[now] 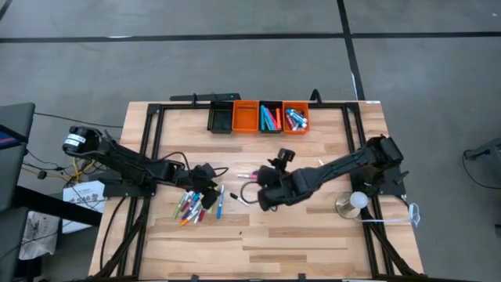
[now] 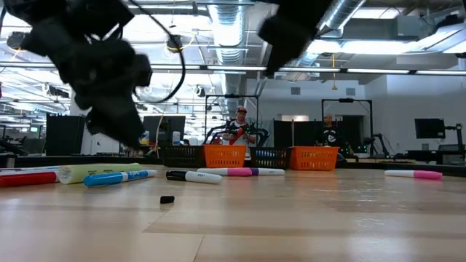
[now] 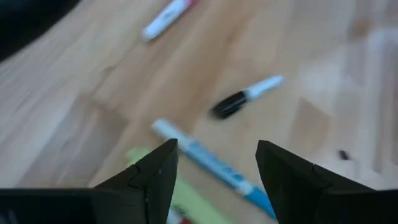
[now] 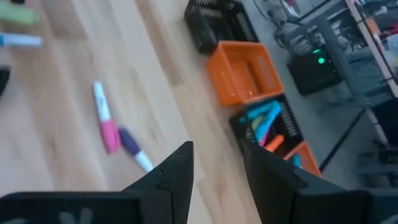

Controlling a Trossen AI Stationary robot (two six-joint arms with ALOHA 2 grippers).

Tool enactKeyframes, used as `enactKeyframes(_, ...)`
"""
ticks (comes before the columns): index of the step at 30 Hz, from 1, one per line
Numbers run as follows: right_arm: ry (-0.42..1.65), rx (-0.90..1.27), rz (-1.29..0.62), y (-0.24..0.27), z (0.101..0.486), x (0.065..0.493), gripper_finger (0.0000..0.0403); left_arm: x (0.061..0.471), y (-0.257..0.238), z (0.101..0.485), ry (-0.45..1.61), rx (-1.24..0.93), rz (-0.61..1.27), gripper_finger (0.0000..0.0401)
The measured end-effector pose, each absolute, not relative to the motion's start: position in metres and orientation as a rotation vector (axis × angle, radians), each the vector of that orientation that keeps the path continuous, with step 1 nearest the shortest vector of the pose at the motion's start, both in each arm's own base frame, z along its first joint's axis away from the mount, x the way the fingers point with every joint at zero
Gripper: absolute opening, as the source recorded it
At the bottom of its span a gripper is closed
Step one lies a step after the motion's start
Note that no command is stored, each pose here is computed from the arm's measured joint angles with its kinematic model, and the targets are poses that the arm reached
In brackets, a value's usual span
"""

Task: Pick & Place Markers
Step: Put the light green highlighter pen into the right black bin

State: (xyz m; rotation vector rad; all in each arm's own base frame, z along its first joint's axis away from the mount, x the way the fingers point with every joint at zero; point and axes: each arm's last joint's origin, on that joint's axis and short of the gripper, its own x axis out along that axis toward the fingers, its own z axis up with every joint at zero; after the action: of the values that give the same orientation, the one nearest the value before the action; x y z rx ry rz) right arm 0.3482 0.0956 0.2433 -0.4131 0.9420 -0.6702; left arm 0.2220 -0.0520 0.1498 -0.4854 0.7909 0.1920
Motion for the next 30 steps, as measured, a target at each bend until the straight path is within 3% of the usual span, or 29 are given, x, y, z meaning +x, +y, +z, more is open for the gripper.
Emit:
enactKeyframes(7,0.805,-0.317,-0.551,0.096,0.219,0.304,0.0131,0.232,-0.071,0.171,0.713,-0.375,0.127,0.0214)
enactKeyframes(14,0.413,-0.163,0.102,0.093,0.24,0.27,0.0119,0.241,-0.092,0.194,0.541,-0.344,-0.017,0.0214)
enactKeyframes(17,0.354,-0.161,0.252,0.075,0.237,0.252,0.0117,0.24,-0.098,0.197,0.502,-0.326,-0.05,0.0214)
enactKeyframes(24,0.331,-0.119,0.221,0.035,0.213,0.231,0.0119,0.242,-0.098,0.183,0.56,-0.289,0.04,0.0214)
enactKeyframes(30,0.309,-0.082,0.195,0.026,0.209,0.231,0.012,0.237,-0.088,0.161,0.733,-0.352,0.196,0.0214)
